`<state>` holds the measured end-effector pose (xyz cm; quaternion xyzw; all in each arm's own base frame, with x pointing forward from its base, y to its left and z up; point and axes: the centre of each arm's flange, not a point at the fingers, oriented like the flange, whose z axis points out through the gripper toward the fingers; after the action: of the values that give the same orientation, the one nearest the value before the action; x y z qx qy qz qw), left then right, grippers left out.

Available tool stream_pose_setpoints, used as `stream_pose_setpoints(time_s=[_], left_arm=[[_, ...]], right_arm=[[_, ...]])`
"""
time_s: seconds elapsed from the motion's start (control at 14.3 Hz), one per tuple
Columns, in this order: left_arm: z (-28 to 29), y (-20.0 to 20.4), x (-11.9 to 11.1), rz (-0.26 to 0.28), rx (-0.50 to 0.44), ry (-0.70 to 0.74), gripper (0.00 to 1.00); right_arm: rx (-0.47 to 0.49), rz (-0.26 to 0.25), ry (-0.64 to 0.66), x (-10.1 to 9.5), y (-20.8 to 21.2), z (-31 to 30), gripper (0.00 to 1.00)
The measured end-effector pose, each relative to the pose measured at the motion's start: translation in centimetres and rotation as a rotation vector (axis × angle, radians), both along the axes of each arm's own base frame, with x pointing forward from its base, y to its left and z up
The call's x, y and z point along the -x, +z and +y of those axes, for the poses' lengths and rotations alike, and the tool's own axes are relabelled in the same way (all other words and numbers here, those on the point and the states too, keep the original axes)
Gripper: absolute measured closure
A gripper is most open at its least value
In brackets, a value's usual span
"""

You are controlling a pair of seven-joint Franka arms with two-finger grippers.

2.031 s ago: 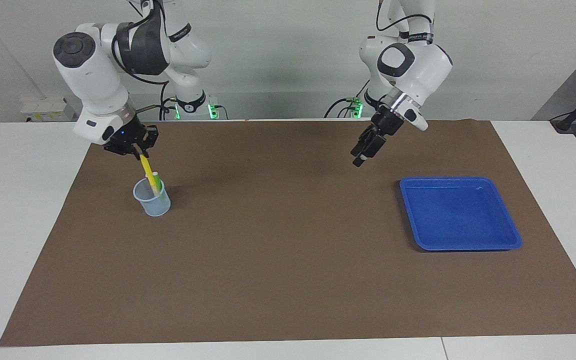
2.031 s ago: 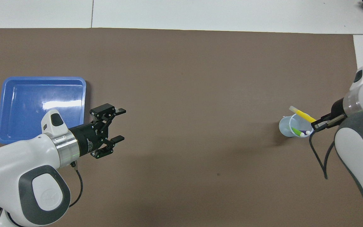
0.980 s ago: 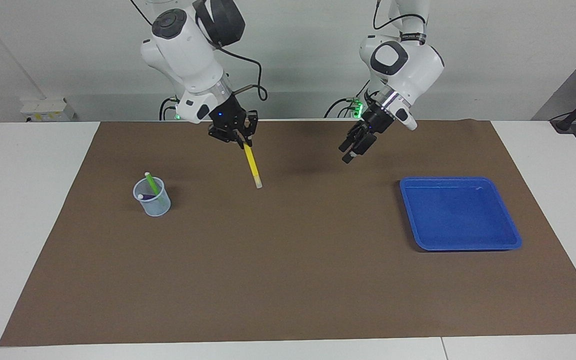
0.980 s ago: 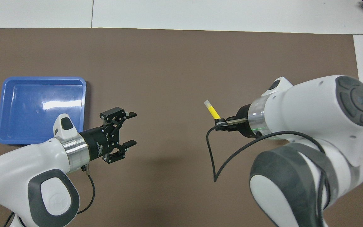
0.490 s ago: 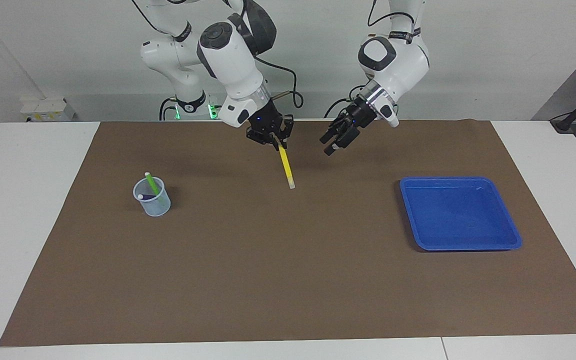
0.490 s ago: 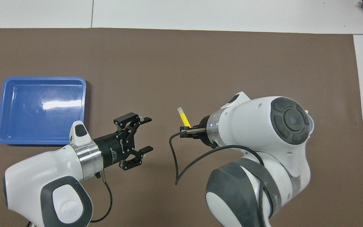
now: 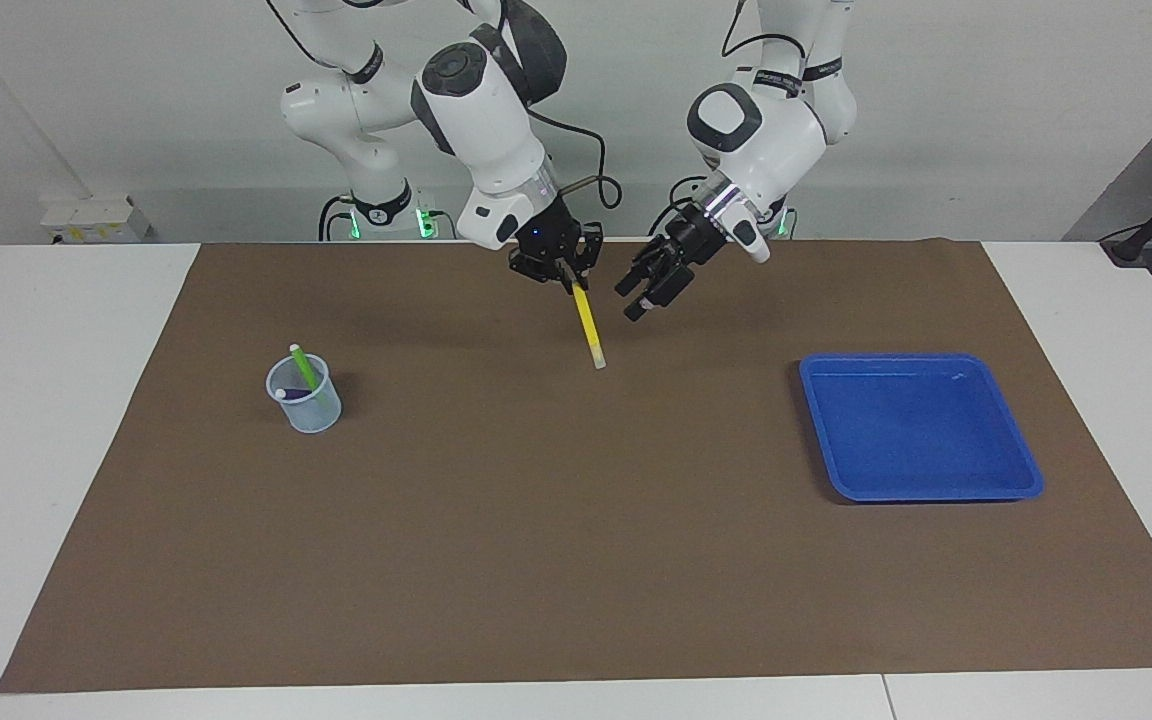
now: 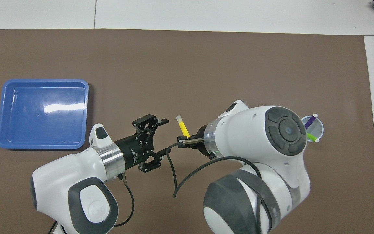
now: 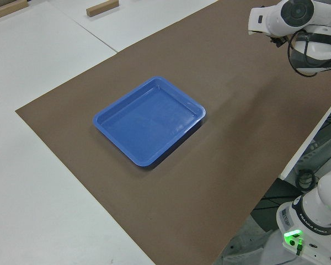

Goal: Right arm passes pens to left for tray arrangement
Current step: 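Carry the yellow pen toward the open left gripper with the right gripper, then close the left gripper on the yellow pen and open the right gripper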

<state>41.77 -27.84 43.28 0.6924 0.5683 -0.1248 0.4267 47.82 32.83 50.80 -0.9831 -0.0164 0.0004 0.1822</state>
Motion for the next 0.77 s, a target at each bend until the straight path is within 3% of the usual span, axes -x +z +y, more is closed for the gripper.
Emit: stream_pose_setpoints(time_s=[0.77], left_arm=[[-5.1, -2.2, -1.2, 0.02, 0.008, 0.06, 0.0]], right_arm=[[0.004, 0.009, -0.001, -0.1, -0.1, -0.2, 0.82]])
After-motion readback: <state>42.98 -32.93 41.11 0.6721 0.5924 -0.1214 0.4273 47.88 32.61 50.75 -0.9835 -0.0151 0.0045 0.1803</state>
